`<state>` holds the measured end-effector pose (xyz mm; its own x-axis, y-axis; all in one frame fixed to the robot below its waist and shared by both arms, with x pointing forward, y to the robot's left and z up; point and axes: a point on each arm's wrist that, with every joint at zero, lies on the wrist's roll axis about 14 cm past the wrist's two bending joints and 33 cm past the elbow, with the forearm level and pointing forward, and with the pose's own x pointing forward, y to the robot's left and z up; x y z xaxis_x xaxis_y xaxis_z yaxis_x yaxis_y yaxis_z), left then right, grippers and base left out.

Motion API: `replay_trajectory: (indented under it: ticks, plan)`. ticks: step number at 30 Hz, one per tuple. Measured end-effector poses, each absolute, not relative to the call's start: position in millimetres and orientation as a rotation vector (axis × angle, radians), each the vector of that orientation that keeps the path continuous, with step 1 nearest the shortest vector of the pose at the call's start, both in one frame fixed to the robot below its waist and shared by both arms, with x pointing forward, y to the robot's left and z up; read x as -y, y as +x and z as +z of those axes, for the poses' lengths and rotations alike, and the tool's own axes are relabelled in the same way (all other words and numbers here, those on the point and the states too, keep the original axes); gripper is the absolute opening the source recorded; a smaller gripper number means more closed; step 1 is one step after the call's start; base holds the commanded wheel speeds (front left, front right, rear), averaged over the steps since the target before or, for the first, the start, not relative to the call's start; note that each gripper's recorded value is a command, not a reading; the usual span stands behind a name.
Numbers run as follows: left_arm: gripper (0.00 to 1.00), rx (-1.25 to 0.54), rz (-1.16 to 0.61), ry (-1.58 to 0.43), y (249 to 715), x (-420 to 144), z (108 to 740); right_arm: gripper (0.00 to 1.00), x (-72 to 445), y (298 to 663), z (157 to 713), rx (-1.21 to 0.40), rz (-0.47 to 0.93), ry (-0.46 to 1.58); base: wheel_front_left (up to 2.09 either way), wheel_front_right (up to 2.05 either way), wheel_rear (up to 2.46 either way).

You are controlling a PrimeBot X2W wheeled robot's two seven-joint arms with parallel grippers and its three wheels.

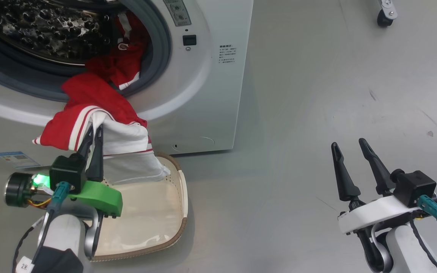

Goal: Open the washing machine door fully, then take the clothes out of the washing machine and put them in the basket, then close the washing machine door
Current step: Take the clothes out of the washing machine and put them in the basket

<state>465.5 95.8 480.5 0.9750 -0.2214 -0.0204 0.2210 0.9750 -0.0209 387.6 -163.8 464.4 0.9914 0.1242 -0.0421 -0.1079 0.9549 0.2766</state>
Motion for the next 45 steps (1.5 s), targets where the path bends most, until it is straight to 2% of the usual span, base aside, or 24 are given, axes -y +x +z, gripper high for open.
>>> replay_trajectory:
  ticks: [22, 28, 35, 45]
  plan:
    - [0.0, -0.492, -0.32, 0.018, 437.2, -68.3, 347.6, 1.0, 164.9, 405.0, 438.6, -0.125, 0.117, 0.266, 0.0, 0.0, 0.0]
    - [0.0, -0.552, -0.37, 0.036, 433.4, -53.2, 326.0, 1.0, 172.6, 408.8, 433.5, -0.137, 0.097, 0.256, 0.0, 0.0, 0.0]
    - [0.0, -0.56, -0.414, 0.043, 450.0, -35.2, 316.3, 1.0, 183.9, 408.9, 422.0, -0.167, 0.064, 0.243, 0.0, 0.0, 0.0]
    - [0.0, -0.657, -0.363, 0.069, 452.6, -49.9, 279.1, 1.0, 199.6, 409.9, 406.6, -0.209, 0.032, 0.214, 0.0, 0.0, 0.0]
